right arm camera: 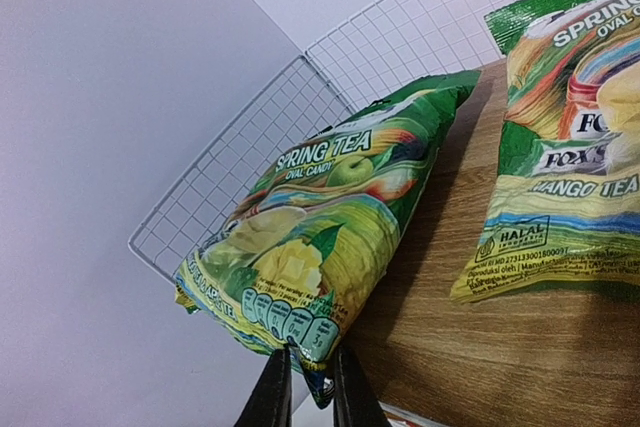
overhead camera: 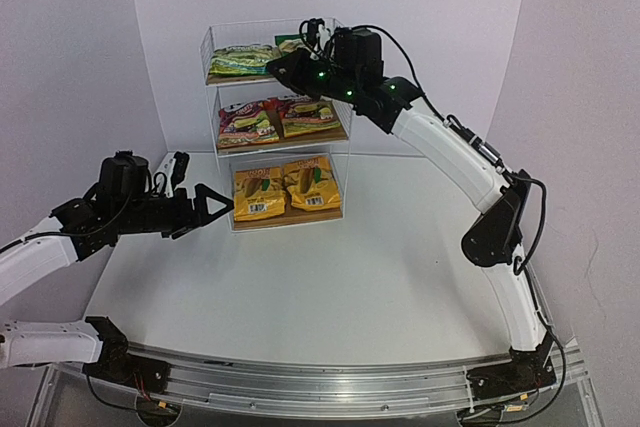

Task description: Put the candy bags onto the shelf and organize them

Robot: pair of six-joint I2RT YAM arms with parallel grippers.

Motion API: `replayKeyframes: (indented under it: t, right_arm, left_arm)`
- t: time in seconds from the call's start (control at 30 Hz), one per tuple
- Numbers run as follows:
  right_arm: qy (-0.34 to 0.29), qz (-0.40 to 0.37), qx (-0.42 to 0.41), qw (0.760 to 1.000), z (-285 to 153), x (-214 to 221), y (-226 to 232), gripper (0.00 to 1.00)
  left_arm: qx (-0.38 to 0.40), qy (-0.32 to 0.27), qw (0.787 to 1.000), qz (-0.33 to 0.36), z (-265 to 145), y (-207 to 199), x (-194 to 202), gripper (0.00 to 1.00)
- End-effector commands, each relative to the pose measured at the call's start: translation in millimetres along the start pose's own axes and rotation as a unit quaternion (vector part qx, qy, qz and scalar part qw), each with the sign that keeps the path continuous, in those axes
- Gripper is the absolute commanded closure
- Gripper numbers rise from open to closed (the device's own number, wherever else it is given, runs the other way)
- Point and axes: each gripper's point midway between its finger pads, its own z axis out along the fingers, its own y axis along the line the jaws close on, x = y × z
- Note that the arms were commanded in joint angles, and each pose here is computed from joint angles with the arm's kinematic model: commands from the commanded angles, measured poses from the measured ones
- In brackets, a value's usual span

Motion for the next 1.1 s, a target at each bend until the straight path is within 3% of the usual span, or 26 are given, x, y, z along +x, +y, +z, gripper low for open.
replayKeyframes:
  t: [0.0,0.27,0.3,0.43,0.47,0.63,0.83,1.0,1.07]
  right_arm:
    - [-0.023,-0.003,-0.031,0.999,-0.9,-11.9,17.2,0.86]
    - [-0.037,-0.022,-0.002,0.999,-25.1,-23.7,28.2,0.69]
    - [-0.043,-0.025,0.006,0.999,-30.6,-26.5,30.4,0.63]
    - [-0.047,-0.041,0.02,0.998,-47.3,-27.7,40.9,0.2]
    - [-0.047,-0.044,0.022,0.998,-50.9,-27.5,42.0,0.16]
    - [-0.026,-0.047,0.023,0.998,-74.7,-20.8,48.0,0.1]
    - [0.053,-0.053,0.041,0.996,-127.4,30.6,29.9,0.07]
    - [0.072,-0.075,0.225,0.969,-201.9,76.8,-77.3,0.02]
    - [0.083,-0.017,0.306,0.948,-243.8,83.3,-142.1,0.02]
  left_arm:
    - [-0.001,-0.01,1.0,-0.002,-5.3,-1.2,-2.7,0.0]
    - [0.003,-0.021,1.0,-0.005,-12.6,-4.0,-4.4,0.0]
    - [0.002,-0.022,1.0,-0.006,-13.7,-4.1,-4.8,0.0]
    - [0.0,-0.027,1.0,-0.006,-17.8,-5.6,-7.2,0.0]
    - [0.0,-0.028,1.0,-0.007,-18.5,-5.8,-7.4,0.0]
    - [-0.007,-0.036,0.999,-0.008,-23.0,-5.2,-10.4,0.0]
    - [-0.033,-0.041,0.998,-0.017,-21.5,4.0,-13.3,0.0]
    - [-0.085,-0.041,0.995,-0.037,-5.9,29.8,-15.9,0.0]
    - [-0.108,-0.05,0.992,-0.049,-4.4,46.5,-23.7,0.0]
